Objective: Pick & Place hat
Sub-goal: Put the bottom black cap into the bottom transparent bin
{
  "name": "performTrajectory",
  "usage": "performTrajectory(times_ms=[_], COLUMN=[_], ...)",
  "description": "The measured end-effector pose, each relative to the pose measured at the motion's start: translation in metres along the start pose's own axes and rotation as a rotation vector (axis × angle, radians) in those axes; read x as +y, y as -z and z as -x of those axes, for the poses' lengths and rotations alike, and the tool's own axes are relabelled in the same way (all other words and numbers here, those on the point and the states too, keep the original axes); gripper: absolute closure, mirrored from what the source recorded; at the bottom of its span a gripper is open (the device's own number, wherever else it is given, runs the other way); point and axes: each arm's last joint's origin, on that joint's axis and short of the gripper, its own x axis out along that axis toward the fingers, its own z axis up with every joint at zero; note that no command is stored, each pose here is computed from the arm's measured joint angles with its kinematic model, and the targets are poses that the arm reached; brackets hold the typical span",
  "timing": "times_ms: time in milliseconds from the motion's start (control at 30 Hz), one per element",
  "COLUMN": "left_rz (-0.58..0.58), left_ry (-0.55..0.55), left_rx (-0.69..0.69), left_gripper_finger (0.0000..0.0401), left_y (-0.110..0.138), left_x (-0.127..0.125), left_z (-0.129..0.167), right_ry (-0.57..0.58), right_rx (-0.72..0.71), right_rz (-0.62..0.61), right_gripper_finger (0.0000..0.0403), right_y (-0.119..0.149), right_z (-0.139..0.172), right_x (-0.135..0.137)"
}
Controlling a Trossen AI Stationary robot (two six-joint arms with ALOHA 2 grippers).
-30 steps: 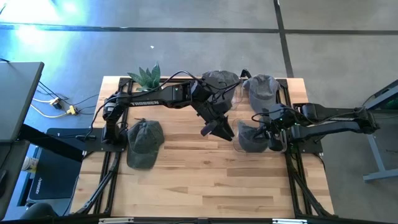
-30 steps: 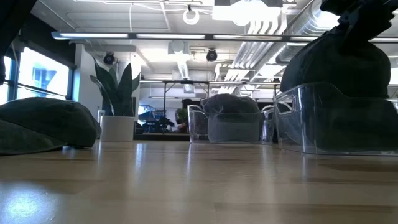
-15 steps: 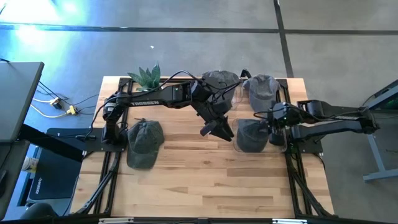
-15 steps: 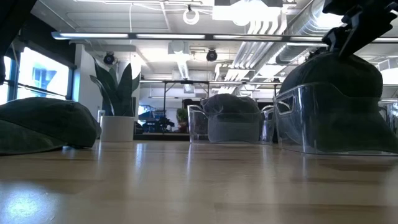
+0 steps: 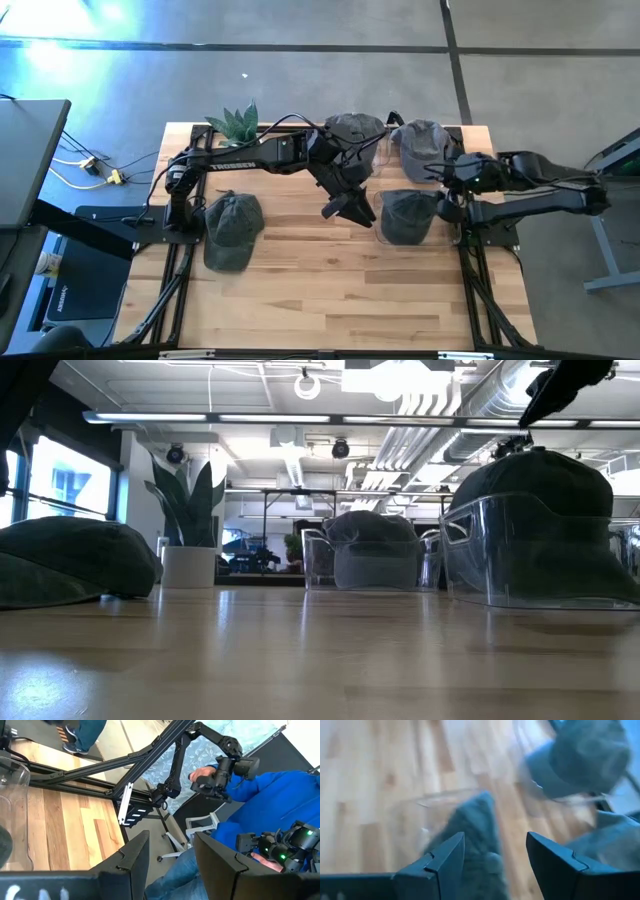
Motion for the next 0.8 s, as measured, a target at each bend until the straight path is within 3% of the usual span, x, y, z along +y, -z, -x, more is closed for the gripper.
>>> performTrajectory(times_ms=[200, 300, 467, 567, 667, 800], left_rz=[0.000, 0.000, 0.000, 0.000, 0.000, -0.012], left_ry=[-0.007, -0.007, -0.008, -0.009, -0.014, -0.030], left_rx=[-0.004, -0.004, -0.004, -0.005, -0.007, -0.015], left_gripper_finger=[0.0251, 0.0251, 0.0251, 0.0251, 0.0251, 0.0251], left_y=[0.000, 0.000, 0.000, 0.000, 0.000, 0.000], left_x=[0.000, 0.000, 0.000, 0.000, 0.000, 0.001], left_z=[0.000, 0.000, 0.000, 0.000, 0.000, 0.000], right_ry=[0.040, -0.022, -0.026, -0.122, -0.246, -0.376], right_rx=[0.108, 0.192, 0.304, 0.319, 0.306, 0.279], right_rz=[0.060, 0.101, 0.144, 0.157, 0.168, 0.220], right_gripper_finger=[0.0195, 0.0195, 0.0195, 0.0199, 0.0229, 0.0310], right_y=[-0.002, -0.002, -0.002, -0.003, -0.003, -0.001], right_z=[-0.025, -0.045, -0.070, -0.074, -0.073, -0.067], right_x=[0.003, 0.003, -0.005, -0.005, -0.003, 0.000])
